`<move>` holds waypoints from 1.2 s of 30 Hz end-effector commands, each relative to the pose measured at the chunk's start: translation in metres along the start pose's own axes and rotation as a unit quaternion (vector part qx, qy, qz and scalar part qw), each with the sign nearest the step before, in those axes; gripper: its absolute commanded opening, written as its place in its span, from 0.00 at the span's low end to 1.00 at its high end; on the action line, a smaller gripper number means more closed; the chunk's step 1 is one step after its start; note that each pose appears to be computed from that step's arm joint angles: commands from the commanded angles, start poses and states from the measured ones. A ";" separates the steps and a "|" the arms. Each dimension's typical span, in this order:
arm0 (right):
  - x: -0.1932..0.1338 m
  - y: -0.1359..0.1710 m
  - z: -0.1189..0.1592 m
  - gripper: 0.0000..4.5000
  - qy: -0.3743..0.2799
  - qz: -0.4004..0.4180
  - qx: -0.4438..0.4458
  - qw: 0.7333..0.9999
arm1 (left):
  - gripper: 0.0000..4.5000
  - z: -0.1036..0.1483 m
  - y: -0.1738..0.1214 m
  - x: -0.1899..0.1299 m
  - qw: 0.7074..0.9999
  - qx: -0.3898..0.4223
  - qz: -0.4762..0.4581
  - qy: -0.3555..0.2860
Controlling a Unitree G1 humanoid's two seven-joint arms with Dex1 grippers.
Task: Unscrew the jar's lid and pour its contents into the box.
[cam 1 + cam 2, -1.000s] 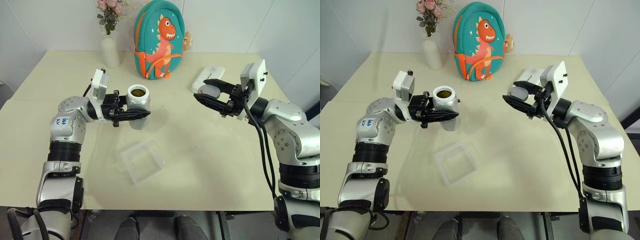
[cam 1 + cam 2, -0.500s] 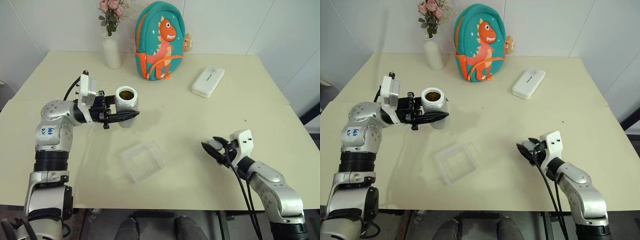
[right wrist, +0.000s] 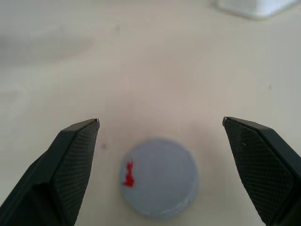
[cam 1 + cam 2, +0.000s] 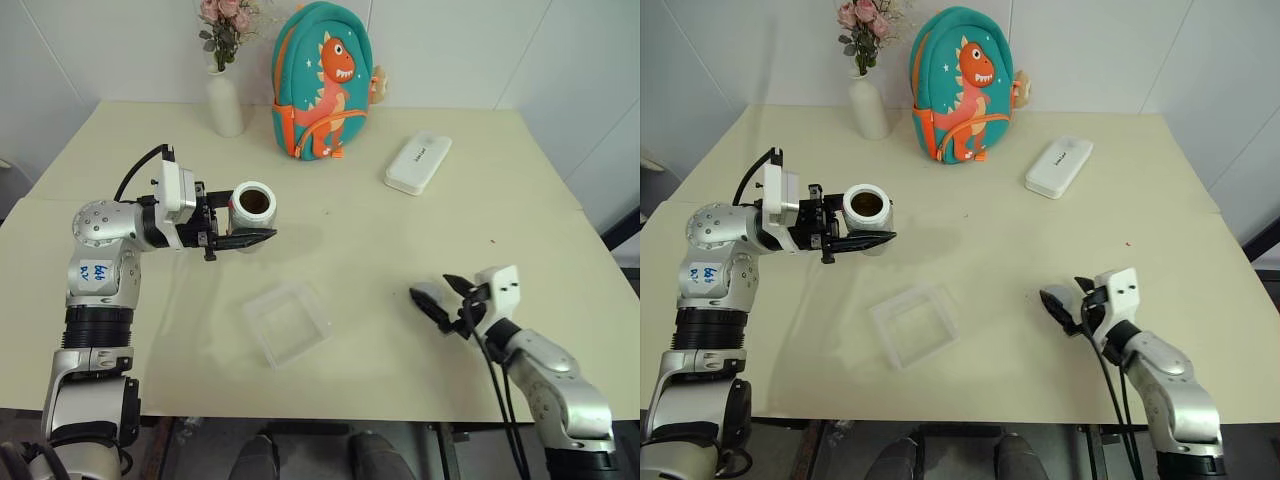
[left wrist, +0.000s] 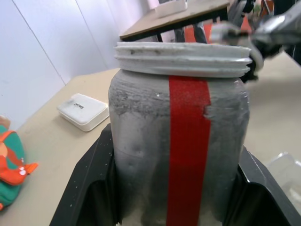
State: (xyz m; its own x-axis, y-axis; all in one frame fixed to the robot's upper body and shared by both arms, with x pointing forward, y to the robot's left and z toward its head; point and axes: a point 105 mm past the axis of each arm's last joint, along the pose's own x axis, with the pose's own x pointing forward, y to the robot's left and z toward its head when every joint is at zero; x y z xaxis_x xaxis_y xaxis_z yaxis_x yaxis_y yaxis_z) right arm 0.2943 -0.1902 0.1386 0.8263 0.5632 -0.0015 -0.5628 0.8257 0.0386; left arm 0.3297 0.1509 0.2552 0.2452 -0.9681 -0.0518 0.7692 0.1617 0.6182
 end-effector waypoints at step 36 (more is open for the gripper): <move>-0.001 0.052 0.053 1.00 0.027 0.261 -0.016 0.965 | 0.46 0.028 -0.034 0.055 0.574 0.799 -0.164 0.077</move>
State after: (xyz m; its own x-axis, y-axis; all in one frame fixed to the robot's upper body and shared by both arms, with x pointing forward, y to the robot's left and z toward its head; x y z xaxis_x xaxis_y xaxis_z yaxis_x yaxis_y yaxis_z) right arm 0.2650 -0.1525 0.1874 0.4442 0.8933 -0.0690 -0.8933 0.4475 0.0430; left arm 0.2953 0.0847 0.2412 0.3402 -0.8501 -0.4019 -0.6775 -0.5180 0.5221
